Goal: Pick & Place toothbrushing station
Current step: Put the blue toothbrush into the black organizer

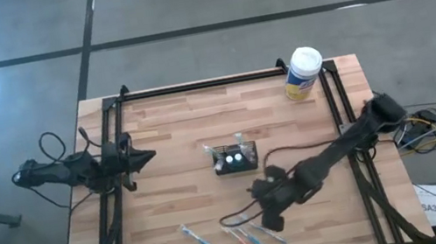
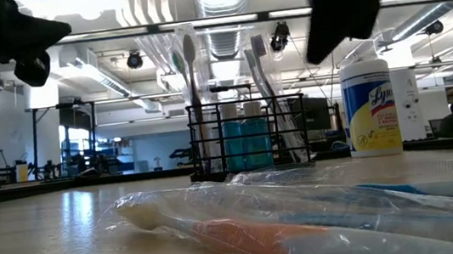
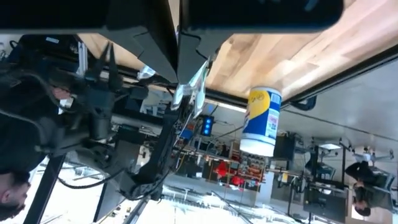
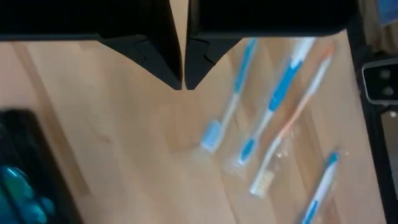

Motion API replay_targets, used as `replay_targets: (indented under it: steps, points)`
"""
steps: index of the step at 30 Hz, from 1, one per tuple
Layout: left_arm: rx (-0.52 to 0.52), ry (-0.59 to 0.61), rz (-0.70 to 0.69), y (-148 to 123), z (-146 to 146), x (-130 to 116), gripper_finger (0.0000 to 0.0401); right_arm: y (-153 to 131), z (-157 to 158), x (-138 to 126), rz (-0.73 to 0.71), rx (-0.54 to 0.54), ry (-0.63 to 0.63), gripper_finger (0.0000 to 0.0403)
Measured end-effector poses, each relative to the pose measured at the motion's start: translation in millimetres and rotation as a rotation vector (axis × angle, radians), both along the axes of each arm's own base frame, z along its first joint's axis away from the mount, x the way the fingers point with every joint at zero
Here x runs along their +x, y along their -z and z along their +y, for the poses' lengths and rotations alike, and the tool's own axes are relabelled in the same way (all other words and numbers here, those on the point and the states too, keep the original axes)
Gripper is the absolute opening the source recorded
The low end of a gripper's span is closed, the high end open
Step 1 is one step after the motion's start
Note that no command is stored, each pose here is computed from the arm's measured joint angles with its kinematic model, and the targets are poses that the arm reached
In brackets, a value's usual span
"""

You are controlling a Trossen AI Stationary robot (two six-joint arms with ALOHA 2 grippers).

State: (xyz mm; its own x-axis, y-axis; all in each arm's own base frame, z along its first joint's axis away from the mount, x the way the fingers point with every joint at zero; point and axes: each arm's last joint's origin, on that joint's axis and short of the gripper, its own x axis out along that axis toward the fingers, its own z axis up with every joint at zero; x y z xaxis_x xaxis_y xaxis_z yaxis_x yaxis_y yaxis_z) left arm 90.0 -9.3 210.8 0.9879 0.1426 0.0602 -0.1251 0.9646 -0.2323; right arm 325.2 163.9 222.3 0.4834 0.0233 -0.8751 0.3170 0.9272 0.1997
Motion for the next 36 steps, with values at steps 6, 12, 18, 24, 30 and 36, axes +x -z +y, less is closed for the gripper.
replay_targets:
  steps: [6, 12, 18, 24, 30, 36]
  points:
    - [-0.014, 0.001, 0.051, 5.8, -0.1, 0.4, 0.0012, 11.0, 18.3, 32.1, 0.052, -0.021, -0.056, 0.0078]
    - [-0.03, 0.002, 0.049, 5.8, -0.1, 0.5, 0.0008, 31.5, 25.9, 47.1, 0.191, 0.006, -0.06, 0.0151]
    - [-0.055, 0.003, 0.052, 6.8, -0.2, 0.9, 0.0015, 60.6, 31.4, 55.1, 0.264, 0.028, -0.055, 0.0193]
    - [-0.08, 0.007, 0.056, 7.5, -0.4, 1.5, 0.0016, 80.4, 32.3, 58.8, 0.311, 0.044, -0.054, 0.0197]
    - [-0.088, 0.007, 0.059, 8.0, -0.5, 1.5, 0.0014, 83.9, 32.7, 59.0, 0.32, 0.038, -0.056, 0.018]
    - [-0.082, 0.007, 0.06, 8.0, -0.5, 1.5, 0.0014, 82.7, 31.8, 57.6, 0.323, 0.016, -0.09, 0.0114]
